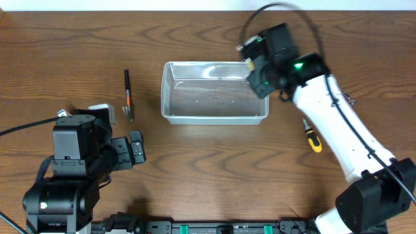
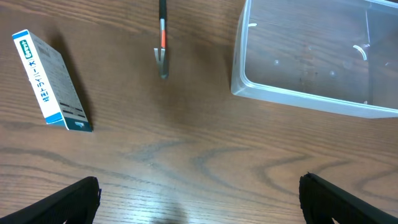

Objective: Pack container
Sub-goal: 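Carry the screwdriver into the container and open the right gripper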

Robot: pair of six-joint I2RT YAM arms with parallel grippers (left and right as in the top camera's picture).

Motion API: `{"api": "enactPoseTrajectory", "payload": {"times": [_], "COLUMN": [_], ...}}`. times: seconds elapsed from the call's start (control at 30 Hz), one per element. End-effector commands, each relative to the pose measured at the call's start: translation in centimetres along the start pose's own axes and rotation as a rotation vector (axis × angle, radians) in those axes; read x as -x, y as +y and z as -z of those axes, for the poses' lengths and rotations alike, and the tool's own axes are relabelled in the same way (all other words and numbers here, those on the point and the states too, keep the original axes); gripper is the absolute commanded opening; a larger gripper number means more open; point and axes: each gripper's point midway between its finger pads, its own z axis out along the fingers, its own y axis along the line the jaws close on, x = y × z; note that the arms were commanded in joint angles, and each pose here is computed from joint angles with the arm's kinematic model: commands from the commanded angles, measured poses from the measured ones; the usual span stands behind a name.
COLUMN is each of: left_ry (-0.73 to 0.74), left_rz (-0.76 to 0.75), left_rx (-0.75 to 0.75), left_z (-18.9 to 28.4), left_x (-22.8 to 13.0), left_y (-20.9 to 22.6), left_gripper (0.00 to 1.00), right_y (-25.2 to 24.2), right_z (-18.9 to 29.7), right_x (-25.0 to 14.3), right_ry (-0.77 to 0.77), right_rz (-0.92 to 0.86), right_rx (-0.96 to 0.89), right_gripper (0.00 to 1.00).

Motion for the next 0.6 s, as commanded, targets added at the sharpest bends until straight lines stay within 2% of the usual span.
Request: {"api": "enactPoseTrajectory", "payload": {"times": [0.0,0.1,0.23,0.37,0.57], "left_ry": [-0.005,-0.005,-0.005,-0.005,-0.005], "left_rz": [-0.014,-0.014,-0.014,-0.014,-0.014], "left_rx": [0.003,0.003,0.003,0.003,0.003], "left_z": [0.2,0.2,0.2,0.2,0.2], "left_x": [0.1,0.1,0.1,0.1,0.1], "left_y": [0.1,0.1,0.1,0.1,0.1], "left_gripper": [0.98,0.98,0.98,0.98,0.98], "right_y": [3.2,4.4,6.1,7.8,8.8], "right_z": [-0.4,-1.5,-3.6,-6.6,-10.4], "right_x": [1.5,2.4,2.3,1.1,-1.2], "right_ry": [-0.055,-0.078,-0.084,-0.05,0.042], "right_rz": [0.362,0.507,0.606,0.612,0.599], "right_rx": [0.077,0.083,0.161,0.262,0.321], "right_gripper": [0.01,0.01,0.01,0.01,0.01]}}
